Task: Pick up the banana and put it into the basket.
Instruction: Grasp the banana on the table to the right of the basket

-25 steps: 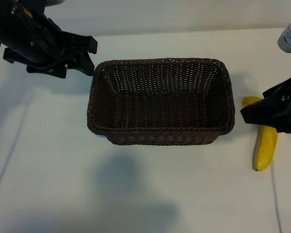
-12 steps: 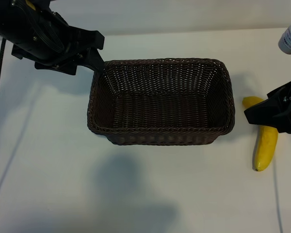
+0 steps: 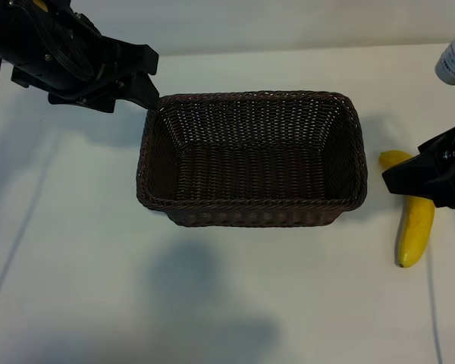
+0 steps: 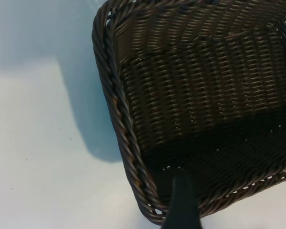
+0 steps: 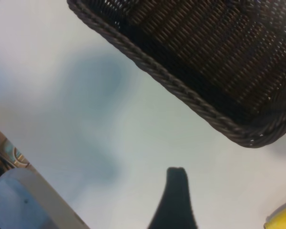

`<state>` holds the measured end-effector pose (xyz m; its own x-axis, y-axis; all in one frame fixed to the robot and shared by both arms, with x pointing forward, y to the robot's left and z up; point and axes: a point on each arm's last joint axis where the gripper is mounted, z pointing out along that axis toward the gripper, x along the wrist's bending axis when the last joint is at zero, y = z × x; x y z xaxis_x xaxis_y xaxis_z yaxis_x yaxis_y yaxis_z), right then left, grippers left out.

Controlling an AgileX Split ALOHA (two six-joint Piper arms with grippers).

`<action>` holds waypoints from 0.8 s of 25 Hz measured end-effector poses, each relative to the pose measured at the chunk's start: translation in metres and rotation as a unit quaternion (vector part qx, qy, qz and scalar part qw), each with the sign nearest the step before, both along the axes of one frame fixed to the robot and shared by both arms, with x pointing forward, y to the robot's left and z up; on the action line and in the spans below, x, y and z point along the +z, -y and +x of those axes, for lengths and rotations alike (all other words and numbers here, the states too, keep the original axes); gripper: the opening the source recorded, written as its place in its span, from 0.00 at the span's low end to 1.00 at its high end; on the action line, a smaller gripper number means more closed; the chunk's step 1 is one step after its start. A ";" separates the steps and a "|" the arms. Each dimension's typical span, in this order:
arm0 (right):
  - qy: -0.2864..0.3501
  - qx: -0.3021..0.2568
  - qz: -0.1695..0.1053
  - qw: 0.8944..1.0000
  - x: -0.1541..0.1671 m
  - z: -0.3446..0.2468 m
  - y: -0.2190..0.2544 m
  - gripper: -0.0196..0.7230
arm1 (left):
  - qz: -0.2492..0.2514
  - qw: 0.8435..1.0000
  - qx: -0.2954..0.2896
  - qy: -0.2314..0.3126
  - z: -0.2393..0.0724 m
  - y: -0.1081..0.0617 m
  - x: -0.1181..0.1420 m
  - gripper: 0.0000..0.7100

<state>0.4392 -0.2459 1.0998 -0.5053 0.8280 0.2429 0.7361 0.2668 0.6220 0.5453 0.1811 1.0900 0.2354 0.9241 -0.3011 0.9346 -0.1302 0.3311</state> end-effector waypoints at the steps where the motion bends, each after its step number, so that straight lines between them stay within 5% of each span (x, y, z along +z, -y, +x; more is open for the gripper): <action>1: 0.002 -0.001 -0.001 1.000 0.000 0.000 0.000 0.81 | 0.001 1.000 -0.003 0.001 0.000 0.000 0.000 0.84; 10: 0.016 -0.055 -0.075 0.996 -0.007 0.011 0.015 0.81 | -0.010 1.000 -0.003 0.007 0.001 0.002 0.001 0.84; 20: -0.062 -0.074 -0.105 0.990 -0.055 0.052 0.018 0.81 | -0.030 0.999 0.006 0.023 0.004 0.004 0.003 0.83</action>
